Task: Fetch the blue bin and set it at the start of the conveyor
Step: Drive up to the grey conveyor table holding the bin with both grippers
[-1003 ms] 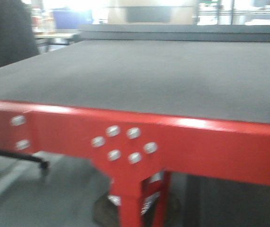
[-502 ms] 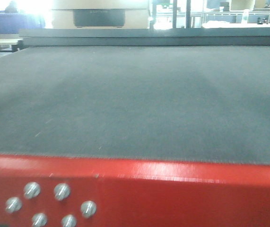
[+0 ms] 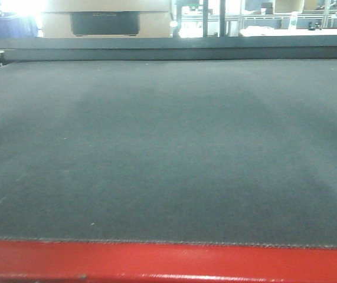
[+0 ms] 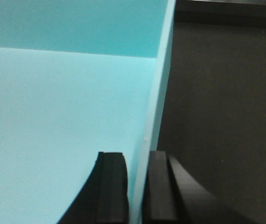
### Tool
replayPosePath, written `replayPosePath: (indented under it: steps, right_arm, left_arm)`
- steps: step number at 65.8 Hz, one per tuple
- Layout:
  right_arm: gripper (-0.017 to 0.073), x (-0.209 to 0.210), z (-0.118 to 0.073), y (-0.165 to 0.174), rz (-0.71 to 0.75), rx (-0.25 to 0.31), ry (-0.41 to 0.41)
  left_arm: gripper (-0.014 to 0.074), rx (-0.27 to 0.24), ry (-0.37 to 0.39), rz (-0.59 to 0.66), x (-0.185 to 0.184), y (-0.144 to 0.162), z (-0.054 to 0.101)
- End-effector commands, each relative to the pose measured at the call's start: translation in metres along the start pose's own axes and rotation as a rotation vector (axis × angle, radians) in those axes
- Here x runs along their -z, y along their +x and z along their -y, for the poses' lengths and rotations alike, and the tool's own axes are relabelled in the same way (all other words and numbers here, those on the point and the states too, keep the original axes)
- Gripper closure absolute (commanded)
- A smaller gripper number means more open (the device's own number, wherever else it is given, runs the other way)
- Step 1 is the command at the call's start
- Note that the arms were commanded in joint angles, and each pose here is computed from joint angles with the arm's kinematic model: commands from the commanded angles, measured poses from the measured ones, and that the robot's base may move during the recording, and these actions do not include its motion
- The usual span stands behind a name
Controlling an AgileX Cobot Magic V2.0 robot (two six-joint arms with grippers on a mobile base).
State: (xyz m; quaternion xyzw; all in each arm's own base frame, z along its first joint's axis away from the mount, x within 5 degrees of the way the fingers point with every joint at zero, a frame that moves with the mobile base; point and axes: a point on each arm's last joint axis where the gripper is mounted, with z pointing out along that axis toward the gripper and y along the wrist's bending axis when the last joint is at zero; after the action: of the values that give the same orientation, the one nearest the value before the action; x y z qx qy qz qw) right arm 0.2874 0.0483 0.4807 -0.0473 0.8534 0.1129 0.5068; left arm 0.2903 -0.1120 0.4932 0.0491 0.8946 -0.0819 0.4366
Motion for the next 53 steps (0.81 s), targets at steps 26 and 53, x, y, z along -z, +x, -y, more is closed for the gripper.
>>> replayPosePath:
  steps: [26,53]
  right_arm:
    - [0.0712,0.0094,-0.0008,-0.0084,0.077,0.029,0.006]
    - [0.0712,0.0094,-0.0008,-0.0084,0.077,0.029,0.006]
  left_arm:
    - [0.0705,-0.018,-0.018,0.047,0.0079,-0.0044,-0.0038]
    - [0.0705,-0.018,-0.018,0.047,0.0079,-0.0044,-0.0038]
